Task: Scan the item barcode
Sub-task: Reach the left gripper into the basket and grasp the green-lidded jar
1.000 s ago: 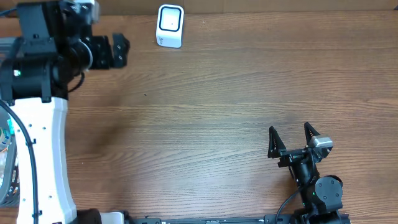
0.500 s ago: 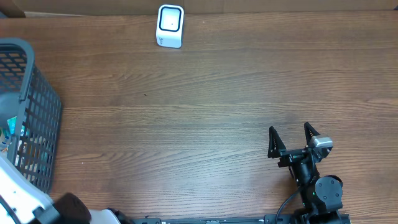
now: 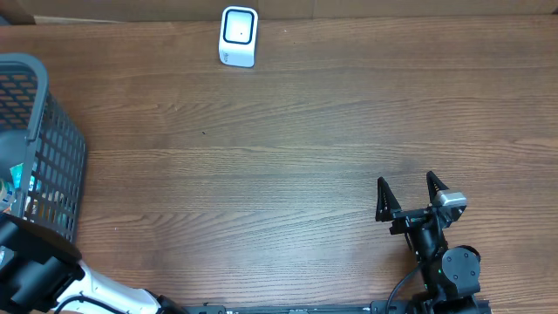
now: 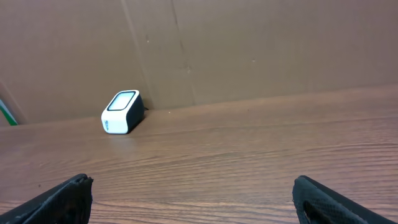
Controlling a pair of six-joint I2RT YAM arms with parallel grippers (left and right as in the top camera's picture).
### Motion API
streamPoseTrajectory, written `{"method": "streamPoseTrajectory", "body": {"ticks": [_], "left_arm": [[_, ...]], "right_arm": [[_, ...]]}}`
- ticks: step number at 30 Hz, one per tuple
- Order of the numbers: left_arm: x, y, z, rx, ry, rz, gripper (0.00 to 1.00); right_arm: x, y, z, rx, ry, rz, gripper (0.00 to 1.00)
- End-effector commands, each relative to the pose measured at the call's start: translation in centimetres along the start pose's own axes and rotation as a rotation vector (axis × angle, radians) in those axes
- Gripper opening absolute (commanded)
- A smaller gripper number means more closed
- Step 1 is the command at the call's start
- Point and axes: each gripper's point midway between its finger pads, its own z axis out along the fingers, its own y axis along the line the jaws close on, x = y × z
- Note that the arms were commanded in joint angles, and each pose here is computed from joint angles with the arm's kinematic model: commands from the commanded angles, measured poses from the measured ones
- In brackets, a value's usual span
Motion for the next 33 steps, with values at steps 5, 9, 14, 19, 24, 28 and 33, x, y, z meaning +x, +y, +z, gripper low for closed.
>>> {"method": "streamPoseTrajectory", "body": {"ticks": [5,9,14,19,24,28,33], "left_arm": [[-0.7,1.8,3.4,-0.107,0.004,0.093,1.00],[-0.4,2.2,4.8,-0.141,0.028,0.123,1.00],[0.0,3.1,6.4,-0.197,0.049,0.131,1.00],[0.2,3.0,7.7,-0.200,0.062,0.140,1.00],[0.5,3.0,8.7,-0.205,0.077,0.149,1.00],[1.2,3.2,9.7,-0.216,0.103,0.153,1.00],[1.9,3.5,11.0,-0.225,0.116,0.156,1.00]], "right_arm": [[0.3,0.1,0.0,-0.008,0.001,0.000,1.00],[0.3,0.1,0.0,-0.008,0.001,0.000,1.00],[0.3,0.1,0.0,-0.008,0.001,0.000,1.00],[0.3,0.1,0.0,-0.008,0.001,0.000,1.00],[0.3,0.1,0.0,-0.009,0.001,0.000,1.00],[0.3,0.1,0.0,-0.008,0.001,0.000,1.00],[0.3,0.1,0.0,-0.008,0.001,0.000,1.00]]}}
